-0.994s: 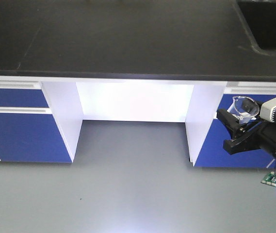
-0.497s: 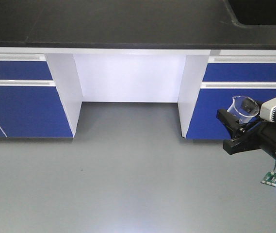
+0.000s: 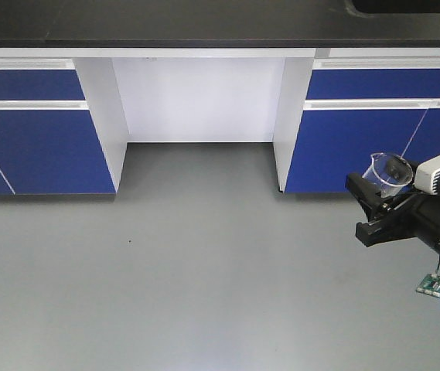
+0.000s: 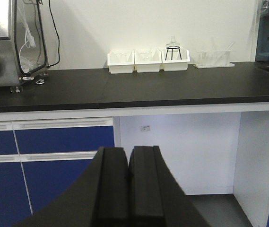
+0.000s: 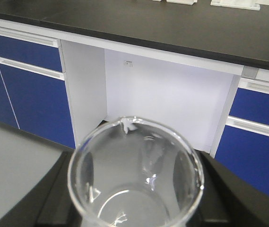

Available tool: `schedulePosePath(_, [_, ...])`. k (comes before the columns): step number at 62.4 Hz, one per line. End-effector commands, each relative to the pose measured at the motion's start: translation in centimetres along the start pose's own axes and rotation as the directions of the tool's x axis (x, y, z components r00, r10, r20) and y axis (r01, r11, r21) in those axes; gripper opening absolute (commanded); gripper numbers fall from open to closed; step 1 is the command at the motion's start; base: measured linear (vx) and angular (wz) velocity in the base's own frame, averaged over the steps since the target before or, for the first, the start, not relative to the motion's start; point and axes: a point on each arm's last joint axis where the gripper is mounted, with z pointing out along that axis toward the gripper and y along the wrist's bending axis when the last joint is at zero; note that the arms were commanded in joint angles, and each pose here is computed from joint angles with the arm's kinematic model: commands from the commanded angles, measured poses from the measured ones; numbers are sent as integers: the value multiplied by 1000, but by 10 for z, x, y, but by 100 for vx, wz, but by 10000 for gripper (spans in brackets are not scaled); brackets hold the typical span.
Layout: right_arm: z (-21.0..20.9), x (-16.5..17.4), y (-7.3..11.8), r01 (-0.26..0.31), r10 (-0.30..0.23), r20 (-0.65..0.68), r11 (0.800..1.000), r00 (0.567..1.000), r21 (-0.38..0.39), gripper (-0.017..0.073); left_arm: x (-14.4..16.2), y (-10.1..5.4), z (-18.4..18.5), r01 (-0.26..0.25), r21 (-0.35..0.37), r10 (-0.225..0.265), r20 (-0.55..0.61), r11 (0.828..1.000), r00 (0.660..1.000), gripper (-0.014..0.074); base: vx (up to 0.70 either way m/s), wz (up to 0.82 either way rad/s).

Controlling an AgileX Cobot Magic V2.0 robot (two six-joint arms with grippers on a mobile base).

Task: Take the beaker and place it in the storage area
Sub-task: 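Drive the base back and turn while holding the beaker in the right gripper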

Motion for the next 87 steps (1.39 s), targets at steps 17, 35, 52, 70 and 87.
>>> schedulePosePath(17, [-1,-16,0,7,-5,111,1000,994,-15,74,-16,-1,-3,9,10,-10,121,1000,993,-6,-13,-10])
schedulePosePath(35, [-1,-16,0,6,-4,111,1000,994,-15,74,-16,-1,-3,9,10,-10,121,1000,993,-6,-3,-18])
schedulePosePath(52, [-1,-16,0,6,-4,111,1000,994,-15,74,-16,-1,-3,9,10,-10,121,1000,993,-6,1,-24])
schedulePosePath(70, [-1,-16,0,6,-4,111,1000,994,-15,74,-16,-1,-3,9,10,-10,121,1000,993,-6,4,-51])
schedulePosePath(87, [-1,-16,0,6,-4,111,1000,994,-15,74,-16,-1,-3,9,10,-10,121,1000,993,-6,9,-71])
